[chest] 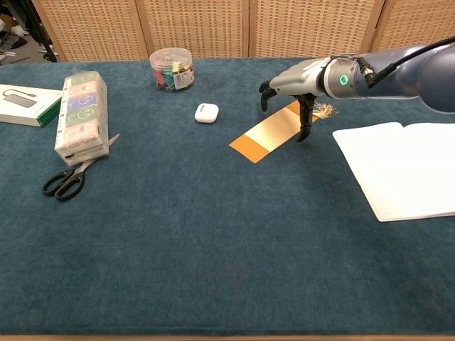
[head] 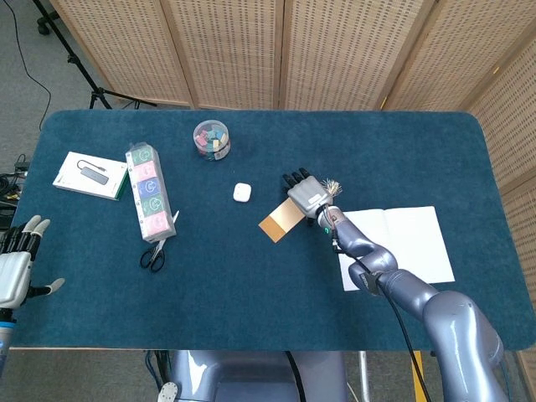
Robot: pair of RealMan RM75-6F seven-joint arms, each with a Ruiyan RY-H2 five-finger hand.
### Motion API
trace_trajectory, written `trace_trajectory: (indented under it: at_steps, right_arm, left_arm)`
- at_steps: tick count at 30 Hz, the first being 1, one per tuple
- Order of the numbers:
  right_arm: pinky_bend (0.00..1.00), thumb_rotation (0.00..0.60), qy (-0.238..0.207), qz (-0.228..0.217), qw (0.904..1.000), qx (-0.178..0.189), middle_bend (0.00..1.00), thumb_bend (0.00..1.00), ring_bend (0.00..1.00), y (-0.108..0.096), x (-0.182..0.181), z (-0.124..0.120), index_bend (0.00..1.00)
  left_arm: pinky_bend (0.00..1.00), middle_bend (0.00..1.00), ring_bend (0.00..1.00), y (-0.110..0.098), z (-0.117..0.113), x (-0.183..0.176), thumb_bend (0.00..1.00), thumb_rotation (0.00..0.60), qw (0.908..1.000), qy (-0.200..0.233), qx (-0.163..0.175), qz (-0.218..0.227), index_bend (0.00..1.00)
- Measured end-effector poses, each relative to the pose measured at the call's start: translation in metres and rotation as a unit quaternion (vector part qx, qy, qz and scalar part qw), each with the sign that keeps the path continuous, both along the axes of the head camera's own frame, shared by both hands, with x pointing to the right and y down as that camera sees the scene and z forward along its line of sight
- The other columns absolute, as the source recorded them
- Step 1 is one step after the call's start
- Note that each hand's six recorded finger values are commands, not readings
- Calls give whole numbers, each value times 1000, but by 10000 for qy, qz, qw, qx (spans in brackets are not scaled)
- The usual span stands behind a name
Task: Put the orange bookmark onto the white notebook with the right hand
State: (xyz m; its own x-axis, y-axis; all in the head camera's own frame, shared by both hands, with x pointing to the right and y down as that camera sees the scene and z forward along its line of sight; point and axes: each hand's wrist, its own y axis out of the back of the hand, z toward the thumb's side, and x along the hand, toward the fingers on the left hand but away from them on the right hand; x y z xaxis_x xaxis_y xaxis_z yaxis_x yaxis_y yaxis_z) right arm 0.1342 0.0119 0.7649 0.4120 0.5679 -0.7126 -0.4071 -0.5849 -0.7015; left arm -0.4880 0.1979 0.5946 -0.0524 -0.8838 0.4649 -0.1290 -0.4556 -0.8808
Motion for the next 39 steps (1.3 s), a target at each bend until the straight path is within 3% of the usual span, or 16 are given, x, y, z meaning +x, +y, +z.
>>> trace_trajectory:
  at_steps: [12,18,25,31,39]
  right_arm:
    - [0,600,-136,-20,9999,-13,4,6,0,5,-2,5,291]
    - [0,600,-183,9,9998,18,12,64,0,5,-4,8,412]
    - [0,600,-308,26,9995,95,18,120,0,4,-3,5,433]
    - [0,600,-509,-68,9985,208,22,131,0,0,-1,-10,433]
    - [0,600,-647,-515,9952,529,32,131,0,-1,17,-54,433]
  left_arm:
    - [0,0,0,0,3,1,0,600,10000,22,-62,3,0]
    - [0,0,0,1,4,3,0,600,10000,20,-79,21,0]
    - [0,0,0,1,4,3,0,600,10000,36,-87,13,0]
    - [0,0,0,2,3,4,0,600,9999,82,-93,29,0]
    - [0,0,0,4,0,8,0,600,9998,132,-64,116,0]
